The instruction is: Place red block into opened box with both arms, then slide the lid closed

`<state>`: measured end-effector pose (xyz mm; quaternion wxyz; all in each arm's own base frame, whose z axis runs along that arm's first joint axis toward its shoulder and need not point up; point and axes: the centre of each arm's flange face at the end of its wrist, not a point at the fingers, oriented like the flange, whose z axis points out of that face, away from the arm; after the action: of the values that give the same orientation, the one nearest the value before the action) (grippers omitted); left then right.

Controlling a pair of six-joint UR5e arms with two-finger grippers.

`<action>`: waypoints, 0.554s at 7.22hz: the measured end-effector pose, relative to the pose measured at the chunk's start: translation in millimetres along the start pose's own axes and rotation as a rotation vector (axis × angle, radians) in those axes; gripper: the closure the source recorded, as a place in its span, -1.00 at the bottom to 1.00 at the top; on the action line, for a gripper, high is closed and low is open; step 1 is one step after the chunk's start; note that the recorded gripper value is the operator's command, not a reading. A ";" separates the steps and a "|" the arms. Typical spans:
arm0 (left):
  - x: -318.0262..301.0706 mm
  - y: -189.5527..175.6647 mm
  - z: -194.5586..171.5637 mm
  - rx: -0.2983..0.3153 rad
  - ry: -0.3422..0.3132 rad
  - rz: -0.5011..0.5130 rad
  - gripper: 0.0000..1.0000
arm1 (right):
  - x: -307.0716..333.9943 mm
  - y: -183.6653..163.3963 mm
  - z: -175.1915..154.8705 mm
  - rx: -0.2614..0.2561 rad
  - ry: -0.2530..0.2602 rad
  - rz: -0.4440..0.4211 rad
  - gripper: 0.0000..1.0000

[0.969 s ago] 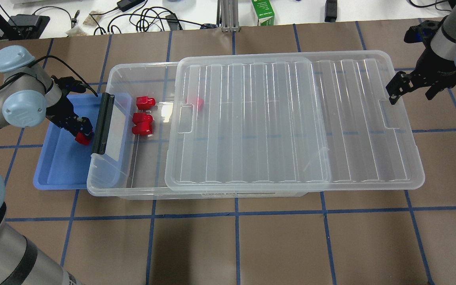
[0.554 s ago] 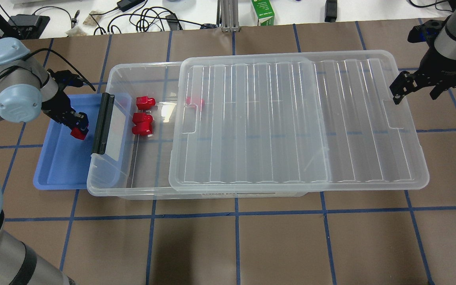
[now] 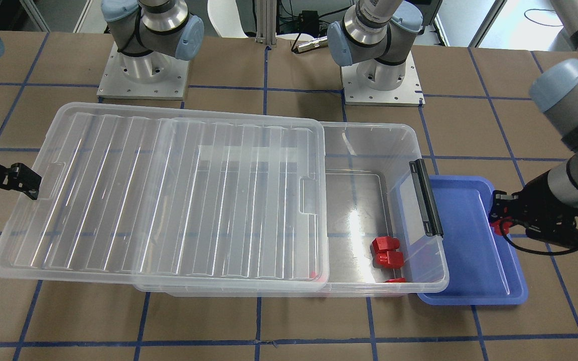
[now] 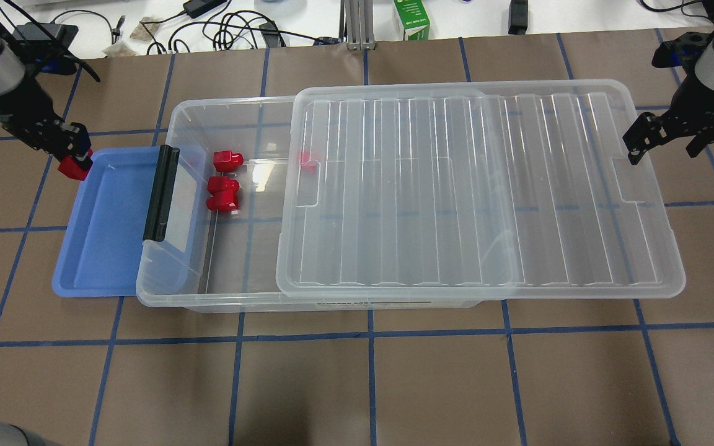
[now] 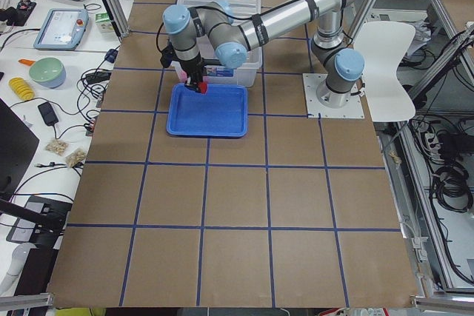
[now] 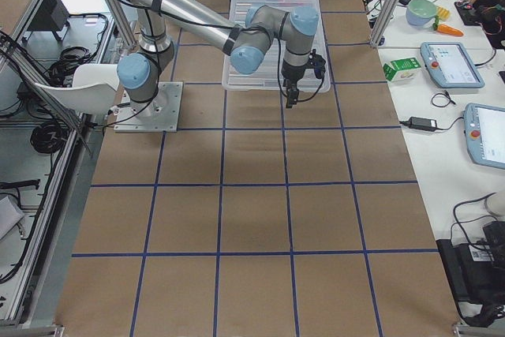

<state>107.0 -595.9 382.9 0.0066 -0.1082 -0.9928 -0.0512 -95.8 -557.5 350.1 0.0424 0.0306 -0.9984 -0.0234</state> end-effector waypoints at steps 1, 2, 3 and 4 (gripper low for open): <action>17.4 7.3 -26.7 0.014 -0.007 -0.024 1.00 | 3.3 1.2 0.0 -0.002 0.003 -0.007 -1.00; 45.3 7.1 -44.1 0.029 -0.020 -0.039 1.00 | 5.1 1.9 0.0 -0.003 0.005 -0.009 -1.00; 79.9 2.3 -51.7 0.038 -0.027 -0.063 1.00 | 5.9 2.5 0.5 -0.004 0.005 -0.011 -1.00; 112.7 -4.2 -50.9 0.039 -0.022 -0.102 1.00 | 6.3 2.9 0.8 -0.005 0.006 -0.011 -1.00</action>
<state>-3.8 -581.0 435.8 -0.0050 -0.0577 -0.9978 -0.0308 -102.3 -555.0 349.9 0.0451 0.0361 -0.9980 -0.0261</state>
